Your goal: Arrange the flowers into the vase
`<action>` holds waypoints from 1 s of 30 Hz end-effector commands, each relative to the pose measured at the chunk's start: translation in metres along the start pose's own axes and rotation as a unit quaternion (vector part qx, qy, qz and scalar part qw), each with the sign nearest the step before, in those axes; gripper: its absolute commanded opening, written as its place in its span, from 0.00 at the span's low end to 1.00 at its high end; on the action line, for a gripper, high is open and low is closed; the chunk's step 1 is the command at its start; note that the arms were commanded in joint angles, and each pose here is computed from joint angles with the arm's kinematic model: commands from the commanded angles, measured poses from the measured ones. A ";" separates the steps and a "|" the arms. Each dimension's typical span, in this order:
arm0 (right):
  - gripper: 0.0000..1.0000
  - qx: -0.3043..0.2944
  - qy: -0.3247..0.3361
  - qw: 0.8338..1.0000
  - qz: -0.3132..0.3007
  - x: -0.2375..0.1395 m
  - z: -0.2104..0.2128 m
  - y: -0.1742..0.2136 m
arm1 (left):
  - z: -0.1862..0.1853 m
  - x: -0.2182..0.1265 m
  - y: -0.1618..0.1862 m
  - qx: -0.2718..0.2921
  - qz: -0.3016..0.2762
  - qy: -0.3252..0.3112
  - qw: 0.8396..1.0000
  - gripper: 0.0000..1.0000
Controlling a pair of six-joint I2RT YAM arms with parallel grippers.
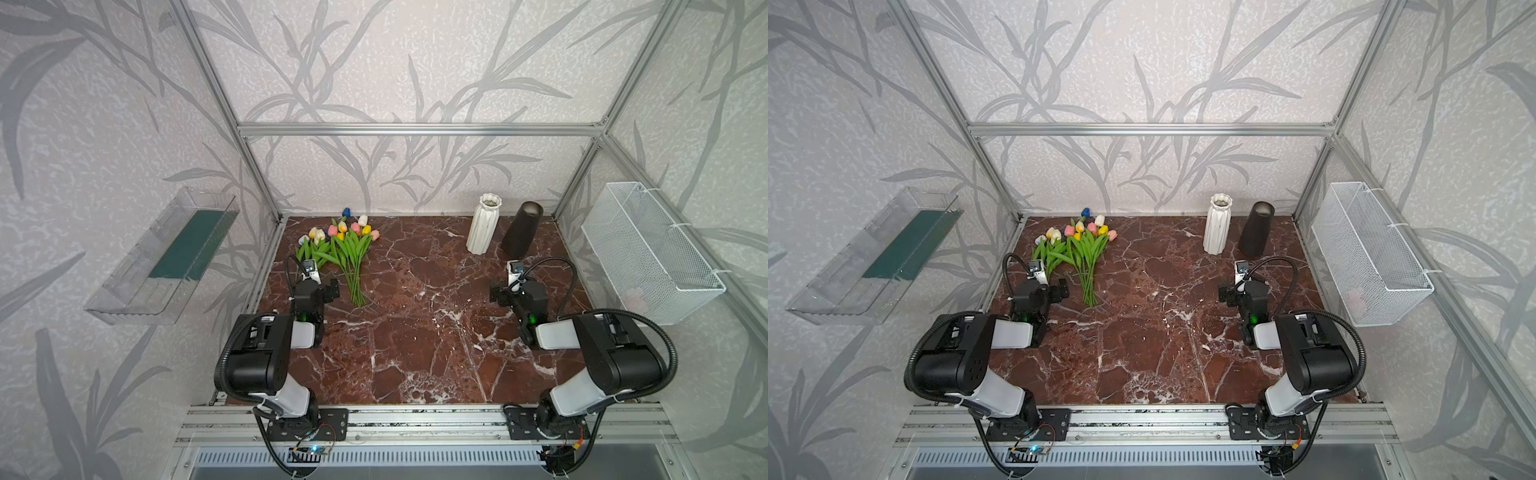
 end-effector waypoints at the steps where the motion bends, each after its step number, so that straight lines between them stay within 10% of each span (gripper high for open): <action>1: 0.99 0.000 0.001 1.000 -0.015 0.001 -0.002 -0.006 | 0.001 -0.001 -0.003 -0.008 -0.007 0.001 1.000 0.98; 23: 0.99 0.005 0.004 1.000 -0.017 0.001 -0.004 -0.007 | 0.000 -0.003 -0.004 -0.007 -0.012 0.004 1.000 0.99; 30: 0.99 0.056 0.061 0.994 -0.069 -0.056 -0.028 -0.067 | -0.026 -0.064 -0.065 0.012 -0.089 0.038 0.995 0.99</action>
Point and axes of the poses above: each gripper's point midway between its finger pads, its own x axis out along the fingers, its own z axis along the line the jaws close on, y = z × x, the point moved 9 cm from there along -x, back along the fingers, and after that the axes turned 11 degrees about -x, right-handed, at the moved point
